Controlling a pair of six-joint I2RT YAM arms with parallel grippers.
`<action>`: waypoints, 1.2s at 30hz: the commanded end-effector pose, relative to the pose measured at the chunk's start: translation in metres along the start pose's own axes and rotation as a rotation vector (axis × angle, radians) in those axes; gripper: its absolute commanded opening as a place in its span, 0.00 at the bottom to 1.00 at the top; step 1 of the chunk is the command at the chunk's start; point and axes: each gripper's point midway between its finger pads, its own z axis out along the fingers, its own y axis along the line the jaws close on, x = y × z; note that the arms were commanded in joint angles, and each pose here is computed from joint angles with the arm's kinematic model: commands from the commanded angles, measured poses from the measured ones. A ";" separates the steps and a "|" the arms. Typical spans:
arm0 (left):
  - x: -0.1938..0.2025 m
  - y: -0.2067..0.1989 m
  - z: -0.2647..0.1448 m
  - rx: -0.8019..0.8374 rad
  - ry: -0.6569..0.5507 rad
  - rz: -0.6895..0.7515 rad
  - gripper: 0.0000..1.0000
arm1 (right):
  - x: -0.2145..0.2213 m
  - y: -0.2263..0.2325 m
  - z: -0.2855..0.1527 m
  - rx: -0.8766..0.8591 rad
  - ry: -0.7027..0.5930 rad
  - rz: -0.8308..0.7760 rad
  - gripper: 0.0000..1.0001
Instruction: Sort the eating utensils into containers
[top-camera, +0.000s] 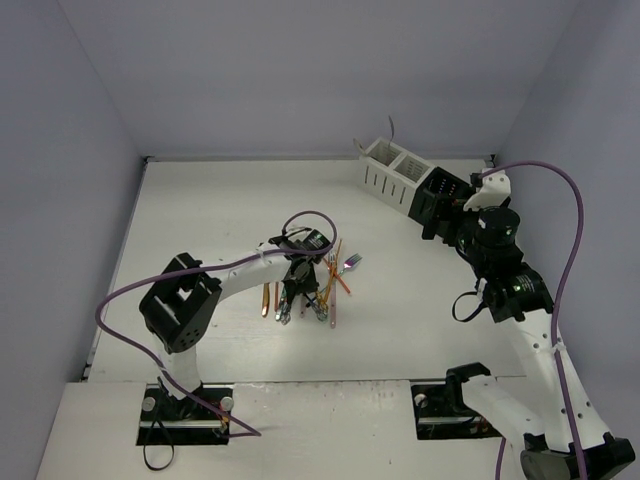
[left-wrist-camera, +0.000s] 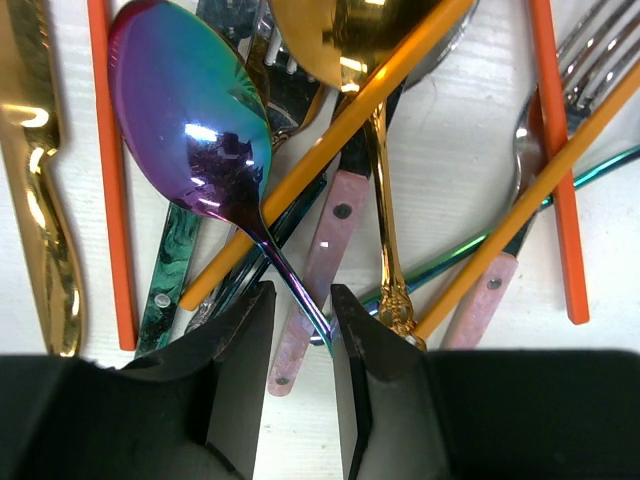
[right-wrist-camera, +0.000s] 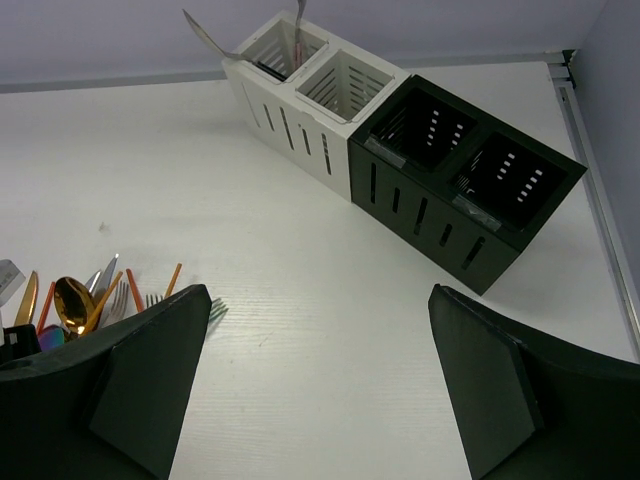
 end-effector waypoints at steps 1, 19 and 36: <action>-0.027 0.005 -0.022 0.021 -0.083 0.008 0.26 | -0.012 0.005 -0.001 -0.027 -0.046 0.019 0.88; -0.039 0.016 -0.020 0.013 -0.098 -0.046 0.25 | -0.007 0.008 -0.005 -0.044 -0.032 0.023 0.88; -0.031 0.005 -0.018 0.036 -0.063 -0.187 0.22 | -0.002 0.005 -0.009 -0.041 -0.022 0.007 0.89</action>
